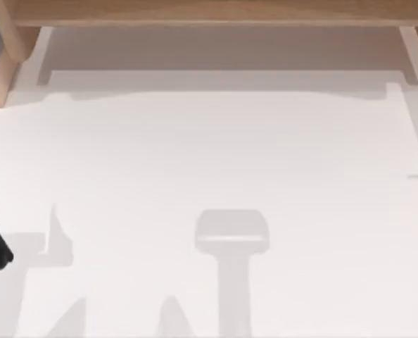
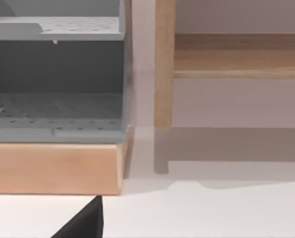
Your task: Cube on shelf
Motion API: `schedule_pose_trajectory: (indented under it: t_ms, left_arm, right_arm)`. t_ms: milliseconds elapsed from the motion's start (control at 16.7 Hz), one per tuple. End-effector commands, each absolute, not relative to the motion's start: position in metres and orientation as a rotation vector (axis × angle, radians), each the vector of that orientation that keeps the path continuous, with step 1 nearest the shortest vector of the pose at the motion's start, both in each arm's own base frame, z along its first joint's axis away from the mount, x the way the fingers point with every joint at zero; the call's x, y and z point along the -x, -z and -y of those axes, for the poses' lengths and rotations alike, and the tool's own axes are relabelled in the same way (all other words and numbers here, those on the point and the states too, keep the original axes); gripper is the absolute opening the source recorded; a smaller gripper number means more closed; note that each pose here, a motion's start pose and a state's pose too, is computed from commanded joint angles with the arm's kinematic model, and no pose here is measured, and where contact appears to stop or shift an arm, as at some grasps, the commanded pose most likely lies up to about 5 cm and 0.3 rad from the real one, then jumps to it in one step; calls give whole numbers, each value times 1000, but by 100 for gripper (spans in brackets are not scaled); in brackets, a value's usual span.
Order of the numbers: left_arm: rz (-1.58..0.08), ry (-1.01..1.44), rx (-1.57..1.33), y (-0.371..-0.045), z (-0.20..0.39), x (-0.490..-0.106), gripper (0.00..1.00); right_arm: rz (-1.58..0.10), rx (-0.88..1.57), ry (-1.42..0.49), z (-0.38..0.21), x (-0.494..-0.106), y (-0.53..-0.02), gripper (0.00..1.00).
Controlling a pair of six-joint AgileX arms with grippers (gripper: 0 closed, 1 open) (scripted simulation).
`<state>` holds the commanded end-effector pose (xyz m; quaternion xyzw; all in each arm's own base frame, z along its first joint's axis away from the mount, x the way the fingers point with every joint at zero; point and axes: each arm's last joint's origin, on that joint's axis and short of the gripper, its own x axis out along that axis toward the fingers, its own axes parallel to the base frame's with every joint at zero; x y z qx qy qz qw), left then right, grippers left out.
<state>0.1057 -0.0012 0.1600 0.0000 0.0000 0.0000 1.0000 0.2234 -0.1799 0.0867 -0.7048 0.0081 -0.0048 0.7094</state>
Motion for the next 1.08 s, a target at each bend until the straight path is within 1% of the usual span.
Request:
schedule_pose_trajectory:
  t_ms: [180, 360, 660, 780, 900, 1080]
  left_arm:
    - [0, 0, 0, -160, 1, -106, 100]
    - [0, 0, 0, -160, 1, -106, 100]
    - [0, 0, 0, -160, 1, -106, 100]
    - [0, 0, 0, -160, 1, -106, 100]
    - [0, 0, 0, -160, 1, -106, 100]
    - [0, 0, 0, -160, 1, -106, 100]
  right_arm:
    - [-105, 1563, 135, 211, -225, -93, 100]
    - [-227, 1518, 301, 263, -235, -107, 100]
    - [-389, 1332, 510, 354, -276, -157, 100]
    - [-449, 1215, 544, 379, -297, -185, 100]
    - [-514, 1077, 541, 392, -320, -214, 100]
    - [-628, 845, 475, 384, -357, -250, 100]
